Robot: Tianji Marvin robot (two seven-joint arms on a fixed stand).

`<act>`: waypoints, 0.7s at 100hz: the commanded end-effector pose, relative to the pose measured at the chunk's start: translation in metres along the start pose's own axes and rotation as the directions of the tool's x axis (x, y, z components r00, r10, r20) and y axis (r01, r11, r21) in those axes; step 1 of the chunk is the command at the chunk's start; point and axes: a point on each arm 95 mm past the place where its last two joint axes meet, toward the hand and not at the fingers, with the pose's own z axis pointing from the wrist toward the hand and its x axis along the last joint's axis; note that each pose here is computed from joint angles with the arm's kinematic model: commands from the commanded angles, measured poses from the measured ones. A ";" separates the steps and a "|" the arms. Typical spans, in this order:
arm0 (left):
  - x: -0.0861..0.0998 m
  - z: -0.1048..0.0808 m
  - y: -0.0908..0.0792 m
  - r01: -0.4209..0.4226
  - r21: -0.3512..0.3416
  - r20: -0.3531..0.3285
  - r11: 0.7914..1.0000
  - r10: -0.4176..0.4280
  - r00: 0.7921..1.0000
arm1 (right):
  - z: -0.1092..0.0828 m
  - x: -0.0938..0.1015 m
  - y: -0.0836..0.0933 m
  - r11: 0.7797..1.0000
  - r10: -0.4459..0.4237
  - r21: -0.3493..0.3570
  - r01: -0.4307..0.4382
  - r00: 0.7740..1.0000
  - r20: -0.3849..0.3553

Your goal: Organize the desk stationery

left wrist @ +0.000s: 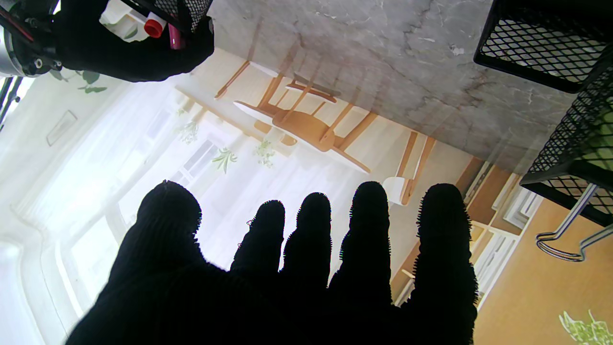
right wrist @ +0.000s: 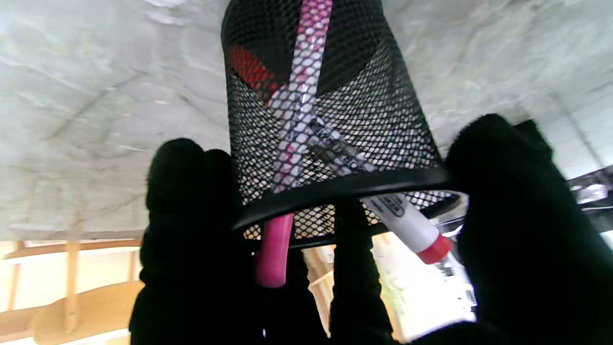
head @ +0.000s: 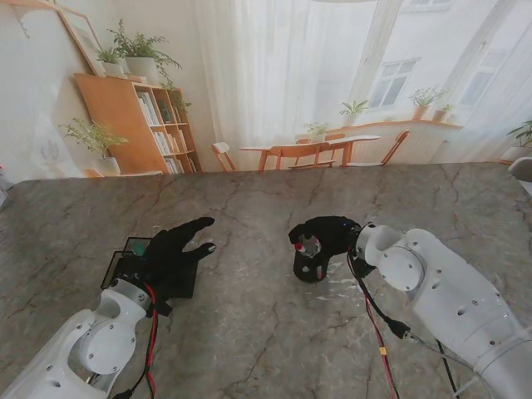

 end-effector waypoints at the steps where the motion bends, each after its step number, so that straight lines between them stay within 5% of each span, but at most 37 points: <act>1: 0.000 -0.001 0.003 0.010 0.001 0.000 1.000 -0.010 1.000 | 0.002 0.011 -0.022 0.998 0.006 0.057 -0.004 0.999 -0.038; 48: -0.001 -0.004 0.002 0.012 0.019 -0.005 1.000 -0.012 1.000 | 0.006 0.052 -0.029 1.000 -0.024 0.003 0.025 0.985 -0.171; 70: -0.001 -0.004 0.001 0.014 0.022 -0.006 1.000 -0.013 1.000 | 0.005 0.059 -0.028 0.997 -0.059 0.047 0.069 0.981 -0.186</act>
